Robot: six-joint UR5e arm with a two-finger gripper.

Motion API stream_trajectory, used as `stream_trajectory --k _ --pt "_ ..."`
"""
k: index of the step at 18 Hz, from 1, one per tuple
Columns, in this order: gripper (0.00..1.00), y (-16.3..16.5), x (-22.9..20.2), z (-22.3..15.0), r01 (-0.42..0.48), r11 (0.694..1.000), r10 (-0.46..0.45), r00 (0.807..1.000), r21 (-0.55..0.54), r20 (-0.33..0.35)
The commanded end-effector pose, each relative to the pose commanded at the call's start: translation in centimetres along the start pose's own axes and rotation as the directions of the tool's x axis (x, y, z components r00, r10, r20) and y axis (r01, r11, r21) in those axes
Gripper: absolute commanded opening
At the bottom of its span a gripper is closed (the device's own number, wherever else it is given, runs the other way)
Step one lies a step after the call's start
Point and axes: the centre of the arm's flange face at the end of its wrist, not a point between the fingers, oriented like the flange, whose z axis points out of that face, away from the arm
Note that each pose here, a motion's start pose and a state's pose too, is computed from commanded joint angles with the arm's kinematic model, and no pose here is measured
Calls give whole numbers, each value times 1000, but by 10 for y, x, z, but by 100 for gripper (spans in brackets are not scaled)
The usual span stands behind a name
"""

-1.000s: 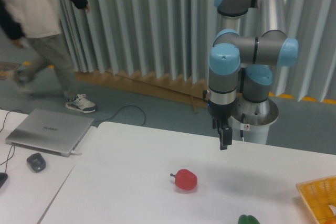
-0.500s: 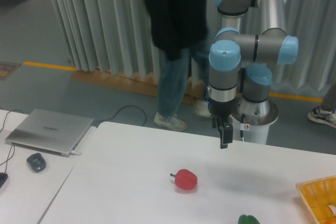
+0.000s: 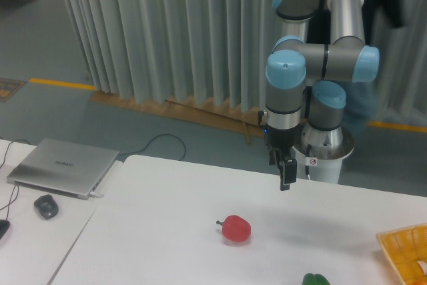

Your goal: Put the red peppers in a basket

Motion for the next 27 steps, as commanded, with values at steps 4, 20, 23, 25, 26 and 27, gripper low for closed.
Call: stream_trajectory --k 4,20,23,25,26,27 --pt "100 -1 0 2 0 1000 0 1000 -3 -2" --pt "100 2 14 4 12 1000 -11 993 -2 116" --pt "100 5 13 8 12 999 -7 996 -53 94" --pt "100 5 8 6 14 998 -8 996 -57 93" --pt "100 3 5 12 16 998 -11 996 -61 85" --pt "100 1 0 20 15 998 -10 997 -66 73"
